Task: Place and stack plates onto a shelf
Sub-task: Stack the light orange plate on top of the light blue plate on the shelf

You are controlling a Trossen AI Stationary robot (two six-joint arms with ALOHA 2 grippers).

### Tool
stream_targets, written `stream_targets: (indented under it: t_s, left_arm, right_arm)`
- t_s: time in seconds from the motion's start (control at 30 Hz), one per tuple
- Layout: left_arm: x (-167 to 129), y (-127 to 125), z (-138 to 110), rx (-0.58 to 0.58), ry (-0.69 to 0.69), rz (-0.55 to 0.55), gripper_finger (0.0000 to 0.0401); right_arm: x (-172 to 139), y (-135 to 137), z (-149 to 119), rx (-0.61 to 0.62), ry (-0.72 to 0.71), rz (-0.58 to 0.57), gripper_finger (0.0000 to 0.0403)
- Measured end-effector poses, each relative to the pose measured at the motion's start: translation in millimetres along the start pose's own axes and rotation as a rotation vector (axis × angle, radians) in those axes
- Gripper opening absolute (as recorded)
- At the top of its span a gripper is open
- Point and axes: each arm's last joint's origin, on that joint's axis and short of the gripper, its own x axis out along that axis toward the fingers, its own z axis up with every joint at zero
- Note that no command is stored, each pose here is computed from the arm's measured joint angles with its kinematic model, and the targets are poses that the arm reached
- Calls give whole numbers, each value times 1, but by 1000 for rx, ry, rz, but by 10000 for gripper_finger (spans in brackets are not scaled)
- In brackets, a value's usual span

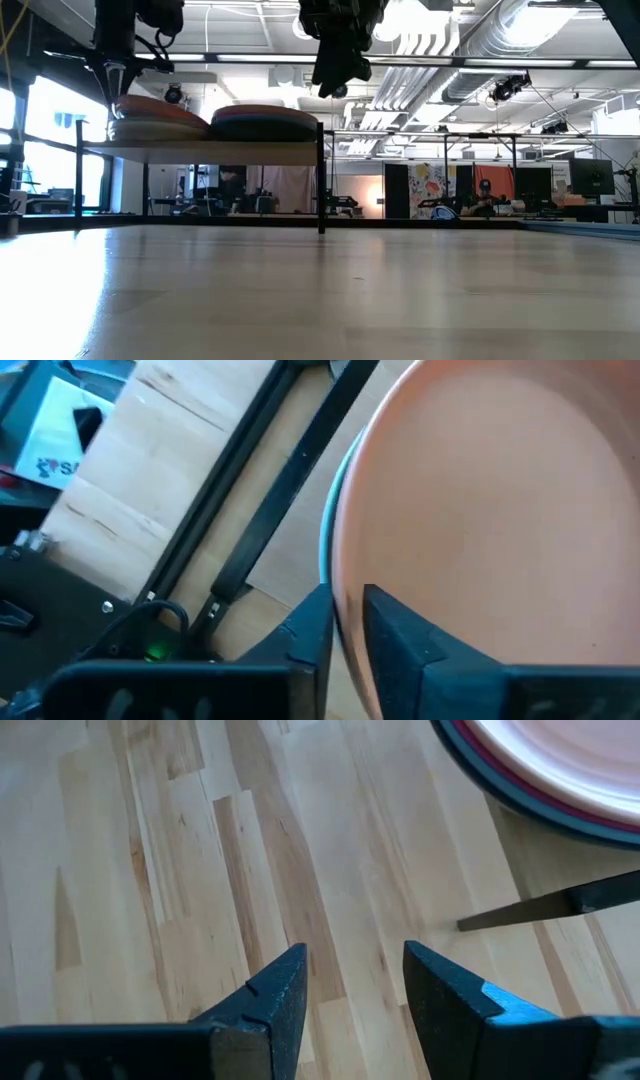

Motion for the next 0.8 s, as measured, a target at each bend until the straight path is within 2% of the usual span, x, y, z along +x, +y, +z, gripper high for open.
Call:
stream_targets:
  t_s: [0.13, 0.3, 0.57, 0.8]
  left_arm:
    - [1, 1, 2, -15, 18, -8, 74]
    - [1, 0, 1, 31, 50, -23, 94]
    - [1, -1, -1, 184, 120, -66, 95]
    - [0, -1, -2, 237, 133, -77, 97]
  right_arm:
    - [0, 0, 0, 0, 0, 0, 145]
    - [0, 0, 0, 0, 0, 1, 145]
    - [0, 0, 0, 8, 0, 1, 145]
    - [0, 0, 0, 10, 0, 5, 145]
